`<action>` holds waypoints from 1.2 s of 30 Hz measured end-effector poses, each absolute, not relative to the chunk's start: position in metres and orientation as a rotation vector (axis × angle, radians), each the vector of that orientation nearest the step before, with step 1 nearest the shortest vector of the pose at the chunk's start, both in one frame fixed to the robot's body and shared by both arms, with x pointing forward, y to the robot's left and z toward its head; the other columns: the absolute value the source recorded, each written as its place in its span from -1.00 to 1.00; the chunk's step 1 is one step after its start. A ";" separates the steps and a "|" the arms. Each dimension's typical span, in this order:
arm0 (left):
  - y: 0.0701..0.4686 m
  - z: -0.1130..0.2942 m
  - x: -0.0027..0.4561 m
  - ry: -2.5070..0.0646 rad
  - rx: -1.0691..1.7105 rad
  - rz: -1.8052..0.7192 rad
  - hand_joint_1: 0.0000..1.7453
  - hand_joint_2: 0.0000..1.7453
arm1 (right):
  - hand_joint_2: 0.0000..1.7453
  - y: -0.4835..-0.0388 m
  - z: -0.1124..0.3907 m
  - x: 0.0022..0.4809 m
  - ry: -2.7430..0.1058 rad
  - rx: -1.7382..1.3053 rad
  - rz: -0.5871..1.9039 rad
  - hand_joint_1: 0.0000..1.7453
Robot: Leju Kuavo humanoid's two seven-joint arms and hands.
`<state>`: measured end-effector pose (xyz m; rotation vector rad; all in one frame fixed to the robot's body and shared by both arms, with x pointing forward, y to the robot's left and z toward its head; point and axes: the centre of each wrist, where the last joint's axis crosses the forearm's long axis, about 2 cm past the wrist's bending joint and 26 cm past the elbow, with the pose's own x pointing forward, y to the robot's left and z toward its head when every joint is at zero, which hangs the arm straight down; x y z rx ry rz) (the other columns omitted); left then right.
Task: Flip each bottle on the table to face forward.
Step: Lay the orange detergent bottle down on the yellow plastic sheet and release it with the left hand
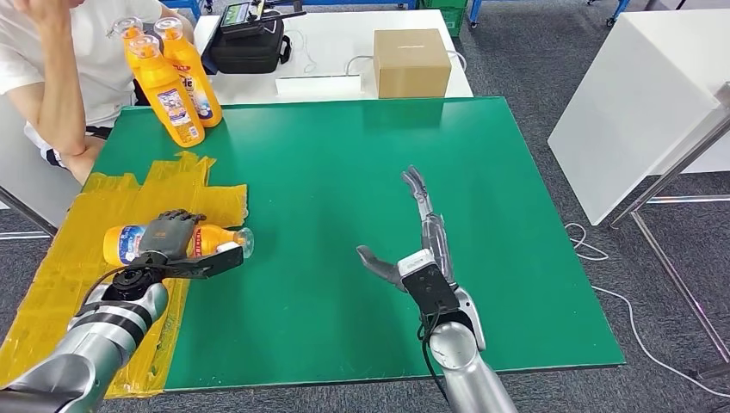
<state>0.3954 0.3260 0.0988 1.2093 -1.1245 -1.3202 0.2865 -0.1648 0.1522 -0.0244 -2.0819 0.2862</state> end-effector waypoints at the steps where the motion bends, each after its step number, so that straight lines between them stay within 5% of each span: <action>1: 0.326 0.097 0.394 -1.135 1.233 -1.301 -1.00 1.00 | 1.00 -0.165 0.152 0.286 -2.082 -0.024 0.287 -1.00; 22: 0.323 0.091 0.372 -1.537 1.295 -0.913 -1.00 1.00 | 1.00 -0.161 0.150 0.286 -2.064 0.001 0.297 -1.00; 30: 0.279 0.112 0.337 -1.835 0.316 -0.290 -1.00 1.00 | 1.00 -0.173 0.137 0.268 -1.995 0.116 0.242 -1.00; 36: 0.272 0.132 0.315 -1.946 0.216 -0.220 -1.00 1.00 | 1.00 -0.184 0.132 0.260 -1.982 0.110 0.229 -1.00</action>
